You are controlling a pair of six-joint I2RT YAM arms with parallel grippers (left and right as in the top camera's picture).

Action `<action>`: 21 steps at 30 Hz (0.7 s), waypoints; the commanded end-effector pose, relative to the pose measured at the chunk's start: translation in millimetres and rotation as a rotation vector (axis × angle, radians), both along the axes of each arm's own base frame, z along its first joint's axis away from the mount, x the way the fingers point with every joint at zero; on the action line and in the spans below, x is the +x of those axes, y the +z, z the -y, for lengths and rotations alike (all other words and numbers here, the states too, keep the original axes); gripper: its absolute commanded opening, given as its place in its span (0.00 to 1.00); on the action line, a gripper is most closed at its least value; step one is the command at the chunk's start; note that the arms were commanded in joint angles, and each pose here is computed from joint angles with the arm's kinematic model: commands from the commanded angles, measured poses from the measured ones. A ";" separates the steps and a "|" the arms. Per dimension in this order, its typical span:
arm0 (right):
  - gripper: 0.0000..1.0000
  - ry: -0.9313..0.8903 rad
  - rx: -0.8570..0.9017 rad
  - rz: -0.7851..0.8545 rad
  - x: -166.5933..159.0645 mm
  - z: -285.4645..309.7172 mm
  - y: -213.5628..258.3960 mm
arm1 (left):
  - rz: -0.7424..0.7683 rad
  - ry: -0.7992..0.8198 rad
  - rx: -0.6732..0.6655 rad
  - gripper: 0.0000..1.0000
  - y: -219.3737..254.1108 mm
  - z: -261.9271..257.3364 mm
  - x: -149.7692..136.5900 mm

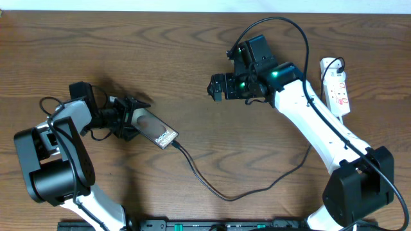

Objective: Plug charger to phone and switch on socket
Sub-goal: 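Lower the phone flat onto the table with the left gripper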

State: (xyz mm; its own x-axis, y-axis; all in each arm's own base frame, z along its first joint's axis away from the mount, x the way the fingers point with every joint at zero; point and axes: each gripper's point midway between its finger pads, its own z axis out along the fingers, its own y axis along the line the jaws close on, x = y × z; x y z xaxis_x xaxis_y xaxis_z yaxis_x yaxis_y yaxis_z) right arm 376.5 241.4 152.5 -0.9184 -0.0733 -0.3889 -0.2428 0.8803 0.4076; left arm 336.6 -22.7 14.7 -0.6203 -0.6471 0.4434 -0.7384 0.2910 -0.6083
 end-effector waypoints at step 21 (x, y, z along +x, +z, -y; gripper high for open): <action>0.99 0.015 0.013 0.014 -2.1 -5.5 7.7 | -0.420 -0.085 0.305 0.86 -80.3 -30.3 -96.7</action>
State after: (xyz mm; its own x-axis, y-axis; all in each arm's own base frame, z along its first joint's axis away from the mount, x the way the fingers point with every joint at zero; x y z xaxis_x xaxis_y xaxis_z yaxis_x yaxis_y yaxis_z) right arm 376.4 241.5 152.5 -0.9183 -0.0736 -0.3889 -0.2431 0.8802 0.4076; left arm 318.5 -26.0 11.8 -0.5738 -0.6421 0.5084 -0.7947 0.2864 -0.5352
